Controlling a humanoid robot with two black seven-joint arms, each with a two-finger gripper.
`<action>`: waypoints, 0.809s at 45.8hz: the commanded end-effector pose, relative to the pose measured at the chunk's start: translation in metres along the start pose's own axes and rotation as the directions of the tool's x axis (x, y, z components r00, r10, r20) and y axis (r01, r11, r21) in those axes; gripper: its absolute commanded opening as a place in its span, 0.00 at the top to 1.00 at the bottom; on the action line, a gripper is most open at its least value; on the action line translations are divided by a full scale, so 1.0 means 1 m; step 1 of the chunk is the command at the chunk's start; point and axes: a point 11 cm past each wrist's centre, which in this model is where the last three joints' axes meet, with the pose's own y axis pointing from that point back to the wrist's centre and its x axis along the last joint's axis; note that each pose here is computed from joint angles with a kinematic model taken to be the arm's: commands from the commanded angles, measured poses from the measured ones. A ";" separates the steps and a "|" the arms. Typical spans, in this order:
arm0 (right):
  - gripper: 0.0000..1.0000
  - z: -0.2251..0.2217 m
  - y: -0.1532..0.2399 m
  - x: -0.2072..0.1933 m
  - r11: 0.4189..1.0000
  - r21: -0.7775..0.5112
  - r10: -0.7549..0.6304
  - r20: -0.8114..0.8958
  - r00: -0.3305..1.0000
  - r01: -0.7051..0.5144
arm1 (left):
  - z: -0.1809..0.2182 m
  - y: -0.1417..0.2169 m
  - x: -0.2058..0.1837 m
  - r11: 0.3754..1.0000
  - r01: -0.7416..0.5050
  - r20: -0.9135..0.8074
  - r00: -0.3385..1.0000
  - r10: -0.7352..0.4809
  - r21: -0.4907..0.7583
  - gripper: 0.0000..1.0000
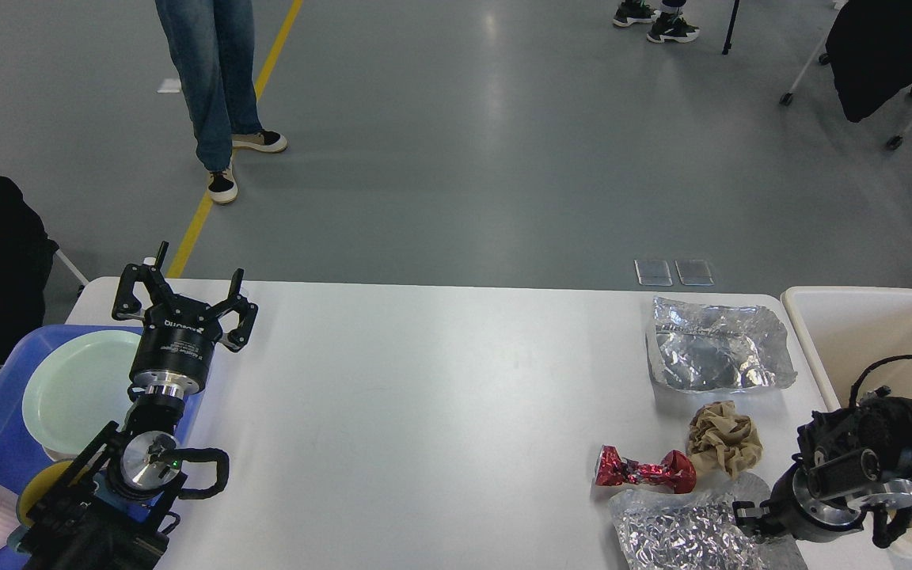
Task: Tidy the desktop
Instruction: 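Lower the right gripper toward the foil ball nearest the robot, then grasp the foil ball and carry it into the white bin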
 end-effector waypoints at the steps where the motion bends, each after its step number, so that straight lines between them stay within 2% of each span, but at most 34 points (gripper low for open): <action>1: 1.00 -0.001 -0.003 -0.007 1.000 0.003 -0.018 0.001 1.000 0.018 | 0.000 0.000 0.000 1.000 0.000 0.000 1.000 0.000 0.000 0.04; 24: 1.00 -0.005 -0.002 -0.015 0.999 -0.010 -0.042 0.002 0.999 0.042 | 0.000 0.000 0.000 1.000 0.000 0.000 1.000 0.000 0.000 0.04; 29: 1.00 -0.001 0.013 -0.019 0.998 0.020 -0.064 0.038 0.997 0.063 | 0.000 0.000 0.000 1.000 0.000 0.000 1.000 0.000 0.000 0.04; 37: 1.00 -0.002 0.069 -0.019 0.993 0.096 -0.071 0.092 0.993 0.062 | 0.000 0.000 0.000 1.000 0.000 0.000 1.000 0.000 0.000 0.04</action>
